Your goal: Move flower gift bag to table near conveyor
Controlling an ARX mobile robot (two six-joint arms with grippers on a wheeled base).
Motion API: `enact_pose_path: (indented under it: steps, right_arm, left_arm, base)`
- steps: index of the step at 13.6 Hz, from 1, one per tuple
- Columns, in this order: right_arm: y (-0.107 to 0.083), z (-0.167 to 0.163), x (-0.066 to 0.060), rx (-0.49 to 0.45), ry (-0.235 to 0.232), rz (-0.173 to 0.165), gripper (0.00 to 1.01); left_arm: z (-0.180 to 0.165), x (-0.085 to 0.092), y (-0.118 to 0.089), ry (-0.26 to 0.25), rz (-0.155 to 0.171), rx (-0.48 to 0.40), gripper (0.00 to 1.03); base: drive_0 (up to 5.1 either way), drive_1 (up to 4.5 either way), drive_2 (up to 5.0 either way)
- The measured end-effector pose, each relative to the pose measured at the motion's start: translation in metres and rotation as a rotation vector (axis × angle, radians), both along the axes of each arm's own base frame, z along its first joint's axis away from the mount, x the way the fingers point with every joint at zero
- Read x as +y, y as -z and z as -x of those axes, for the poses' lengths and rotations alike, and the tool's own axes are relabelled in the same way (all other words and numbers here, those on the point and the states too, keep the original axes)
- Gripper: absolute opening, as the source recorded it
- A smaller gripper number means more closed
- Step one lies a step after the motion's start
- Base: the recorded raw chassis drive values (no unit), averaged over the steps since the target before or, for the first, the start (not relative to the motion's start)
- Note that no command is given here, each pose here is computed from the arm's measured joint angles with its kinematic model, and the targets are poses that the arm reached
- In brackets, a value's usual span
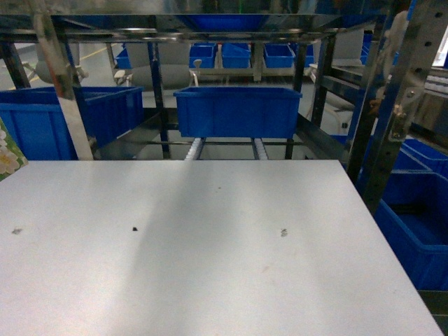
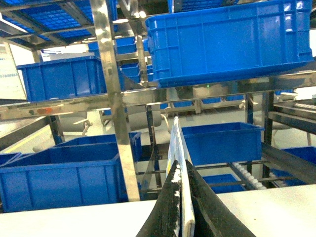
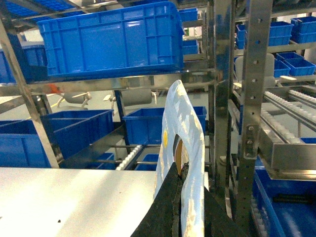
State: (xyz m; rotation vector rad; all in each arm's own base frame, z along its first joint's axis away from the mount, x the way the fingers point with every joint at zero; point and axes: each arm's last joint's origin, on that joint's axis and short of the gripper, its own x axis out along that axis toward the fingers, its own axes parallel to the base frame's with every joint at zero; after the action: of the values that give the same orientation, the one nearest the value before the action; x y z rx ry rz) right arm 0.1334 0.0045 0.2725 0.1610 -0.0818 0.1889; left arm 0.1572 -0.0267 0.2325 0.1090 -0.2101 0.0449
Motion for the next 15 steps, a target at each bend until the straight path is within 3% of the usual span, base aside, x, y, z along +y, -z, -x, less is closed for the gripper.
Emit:
enact_pose_path:
  steps: [15]
  right_arm:
    - [0.0000, 0.0000, 0.0000, 0.000, 0.000, 0.000, 0.02]
  left_arm:
    - [0.0001, 0.0000, 0.0000, 0.000, 0.000, 0.001, 0.02]
  base:
    - [-4.9, 2.48, 2.5]
